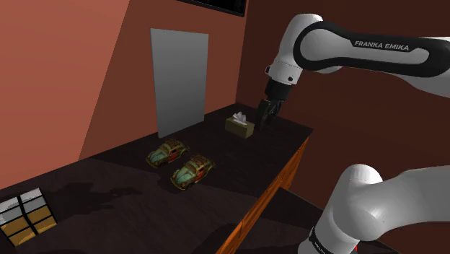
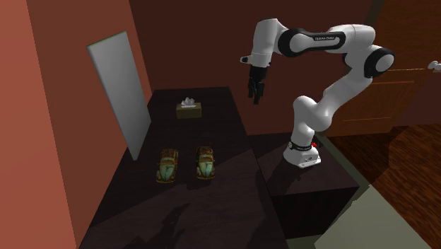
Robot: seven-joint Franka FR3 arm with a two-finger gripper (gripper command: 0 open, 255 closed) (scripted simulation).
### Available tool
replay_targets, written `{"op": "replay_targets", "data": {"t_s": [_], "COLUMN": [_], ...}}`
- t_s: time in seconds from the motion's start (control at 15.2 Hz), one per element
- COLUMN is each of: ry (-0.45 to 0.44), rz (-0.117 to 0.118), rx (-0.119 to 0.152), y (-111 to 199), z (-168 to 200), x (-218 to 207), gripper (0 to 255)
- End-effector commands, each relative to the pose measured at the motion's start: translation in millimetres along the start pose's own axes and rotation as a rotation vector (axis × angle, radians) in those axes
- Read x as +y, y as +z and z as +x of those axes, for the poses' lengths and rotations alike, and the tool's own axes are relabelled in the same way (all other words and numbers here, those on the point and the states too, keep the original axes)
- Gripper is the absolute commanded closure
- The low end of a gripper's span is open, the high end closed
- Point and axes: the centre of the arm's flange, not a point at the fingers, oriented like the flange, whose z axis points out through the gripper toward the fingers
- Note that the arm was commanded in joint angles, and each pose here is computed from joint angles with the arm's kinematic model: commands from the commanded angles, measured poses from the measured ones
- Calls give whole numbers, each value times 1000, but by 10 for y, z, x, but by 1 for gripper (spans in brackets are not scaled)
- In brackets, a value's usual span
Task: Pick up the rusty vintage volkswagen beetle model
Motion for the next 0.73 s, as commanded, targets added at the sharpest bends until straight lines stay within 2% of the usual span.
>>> {"op": "replay_targets", "data": {"t_s": [0.0, 0.66], "ry": [0, -35], "rz": [0, -43], "rx": [0, -16], "y": [0, 890], "z": [0, 994], "x": [0, -173], "gripper": [0, 0]}}
